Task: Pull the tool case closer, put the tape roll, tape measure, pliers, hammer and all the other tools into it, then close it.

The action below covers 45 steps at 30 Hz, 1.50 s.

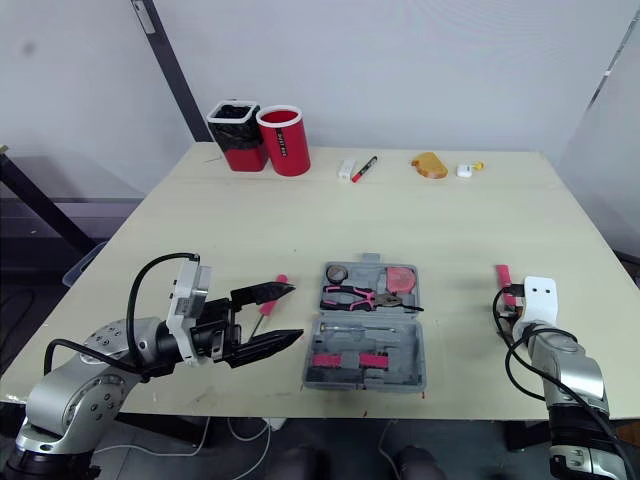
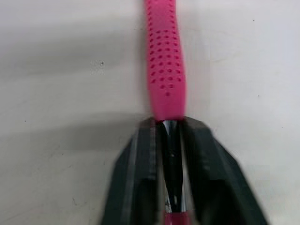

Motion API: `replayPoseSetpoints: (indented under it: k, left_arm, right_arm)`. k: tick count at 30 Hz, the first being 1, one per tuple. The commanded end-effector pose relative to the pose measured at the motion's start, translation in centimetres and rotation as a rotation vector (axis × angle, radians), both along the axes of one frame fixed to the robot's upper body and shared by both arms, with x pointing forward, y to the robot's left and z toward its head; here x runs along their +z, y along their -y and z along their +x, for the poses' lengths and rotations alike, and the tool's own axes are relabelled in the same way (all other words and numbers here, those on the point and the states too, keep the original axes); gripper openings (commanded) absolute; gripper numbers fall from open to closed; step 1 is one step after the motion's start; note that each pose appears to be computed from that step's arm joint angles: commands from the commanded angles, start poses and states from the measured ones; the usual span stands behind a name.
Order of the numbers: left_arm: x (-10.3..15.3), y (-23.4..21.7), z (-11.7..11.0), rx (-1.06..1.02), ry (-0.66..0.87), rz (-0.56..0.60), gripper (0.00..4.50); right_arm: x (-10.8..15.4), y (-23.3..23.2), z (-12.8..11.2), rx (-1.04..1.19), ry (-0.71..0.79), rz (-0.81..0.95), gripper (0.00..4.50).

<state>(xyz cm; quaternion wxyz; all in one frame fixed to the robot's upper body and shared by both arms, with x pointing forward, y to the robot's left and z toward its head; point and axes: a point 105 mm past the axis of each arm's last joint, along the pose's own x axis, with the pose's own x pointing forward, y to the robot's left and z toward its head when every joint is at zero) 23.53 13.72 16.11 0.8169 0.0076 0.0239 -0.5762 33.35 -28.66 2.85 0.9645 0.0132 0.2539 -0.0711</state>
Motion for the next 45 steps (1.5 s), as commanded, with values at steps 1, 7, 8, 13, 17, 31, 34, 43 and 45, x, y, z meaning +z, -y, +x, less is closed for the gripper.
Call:
replayPoseSetpoints:
  k: [1, 7, 8, 13, 17, 31, 34, 43, 45]
  left_arm:
    - [1.1, 0.1, -0.5, -0.032, 0.056, 0.004, 4.50]
    - [1.0, 0.1, -0.7, -0.045, 0.051, 0.009, 4.50]
    - [0.9, 0.1, -0.7, -0.046, 0.049, 0.009, 4.50]
    - [0.8, 0.2, -0.8, -0.053, 0.048, 0.014, 4.50]
    - [0.7, 0.2, -0.8, -0.057, 0.046, 0.016, 4.50]
    - [1.0, -1.5, -1.9, -0.084, 0.123, -0.052, 4.50]
    - [1.8, -3.1, -2.1, -0.113, 0.107, -0.083, 4.50]
    - [1.6, -8.4, -2.4, -0.067, 0.064, -0.017, 4.50]
    - [1.2, -9.6, -2.3, -0.054, 0.058, 0.024, 4.50]
  right_arm:
    - [-1.0, 0.2, -0.9, -0.019, -0.048, -0.011, 0.10]
    - [-0.6, 0.2, -1.0, -0.013, -0.029, -0.007, 0.10]
    - [-0.5, 0.2, -1.1, -0.010, -0.025, -0.006, 0.10]
    - [0.0, -0.7, -1.7, 0.037, -0.012, -0.003, 0.10]
    - [0.3, -1.6, -2.3, 0.056, -0.002, 0.023, 0.10]
    - [7.5, -8.3, -4.8, 0.567, 0.131, -0.039, 0.09]
    - [9.4, -10.5, -5.9, 0.815, 0.103, -0.136, 0.09]
    - [11.4, -16.0, -7.8, 1.319, -0.010, -0.322, 0.09]
    - [10.2, -16.8, -7.6, 1.385, -0.101, -0.383, 0.09]
